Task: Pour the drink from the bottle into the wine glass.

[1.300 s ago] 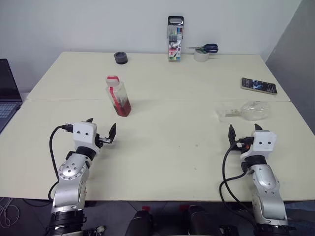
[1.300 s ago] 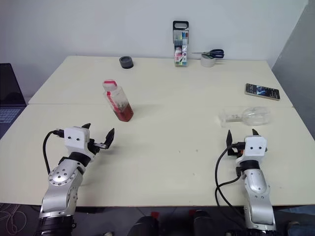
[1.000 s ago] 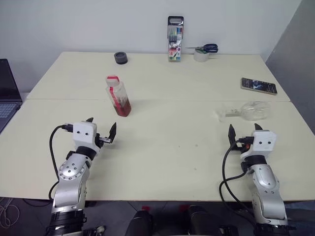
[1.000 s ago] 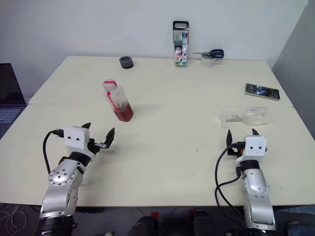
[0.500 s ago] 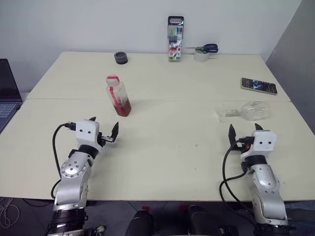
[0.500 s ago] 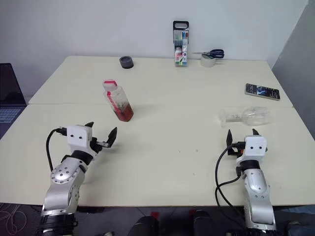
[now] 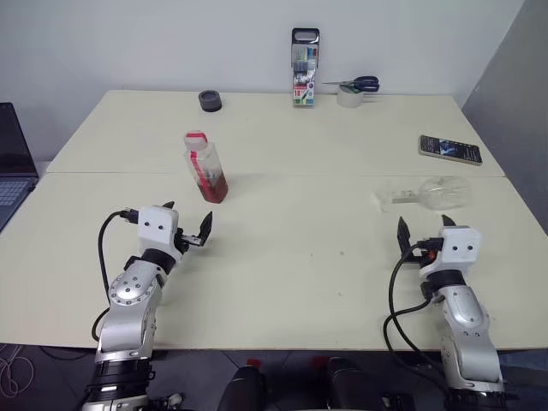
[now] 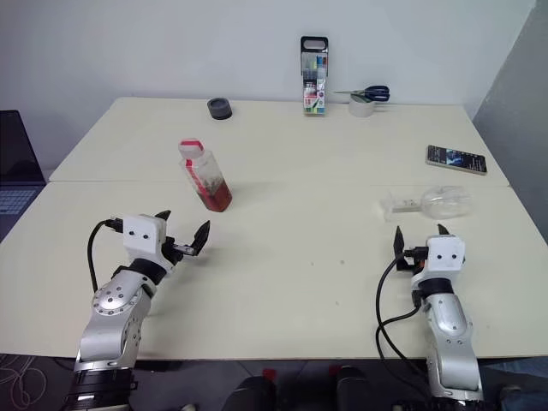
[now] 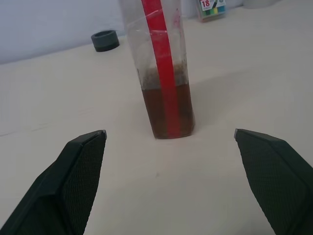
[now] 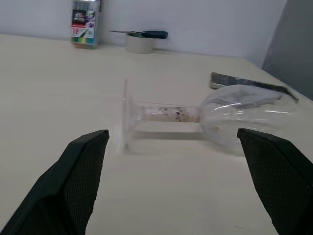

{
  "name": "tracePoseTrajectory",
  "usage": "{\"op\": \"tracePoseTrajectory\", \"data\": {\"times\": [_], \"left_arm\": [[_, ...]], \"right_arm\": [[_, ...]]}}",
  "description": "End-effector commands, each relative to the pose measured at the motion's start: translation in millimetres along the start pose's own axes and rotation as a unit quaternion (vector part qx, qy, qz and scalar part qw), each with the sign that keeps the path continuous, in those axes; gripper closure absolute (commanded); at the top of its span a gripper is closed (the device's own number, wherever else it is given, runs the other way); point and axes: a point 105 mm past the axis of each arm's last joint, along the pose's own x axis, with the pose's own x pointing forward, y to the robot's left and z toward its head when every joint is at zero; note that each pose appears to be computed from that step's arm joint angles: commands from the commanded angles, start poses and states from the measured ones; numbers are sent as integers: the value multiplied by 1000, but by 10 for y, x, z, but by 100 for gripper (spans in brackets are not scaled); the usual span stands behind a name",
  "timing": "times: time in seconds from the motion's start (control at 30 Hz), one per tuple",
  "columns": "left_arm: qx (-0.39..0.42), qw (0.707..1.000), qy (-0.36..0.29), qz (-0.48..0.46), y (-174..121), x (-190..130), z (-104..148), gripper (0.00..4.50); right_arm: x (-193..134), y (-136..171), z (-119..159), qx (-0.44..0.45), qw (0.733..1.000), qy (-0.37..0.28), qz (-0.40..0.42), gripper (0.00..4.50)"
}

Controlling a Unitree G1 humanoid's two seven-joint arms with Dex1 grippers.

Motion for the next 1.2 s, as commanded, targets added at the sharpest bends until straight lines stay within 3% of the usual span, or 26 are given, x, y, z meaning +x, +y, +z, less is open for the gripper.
{"op": "tracePoseTrajectory", "data": {"times": [0.03,0.1,0.17,0.4,1.2], "left_arm": [[-20,1000,-22,3,49,18,147,2],[-20,1000,-18,5,86,58,155,2],[-17,1000,-18,3,113,102,180,2],[1,1000,-24,0,196,265,299,2],[13,999,-33,-23,224,815,581,2]], "right_arm": [[-50,612,399,34,976,-30,211,0],[-160,871,510,24,948,-19,318,0],[-227,978,575,15,927,-8,375,0],[-266,1119,739,2,890,6,457,0],[-209,1233,981,-3,873,-21,486,0]]}}
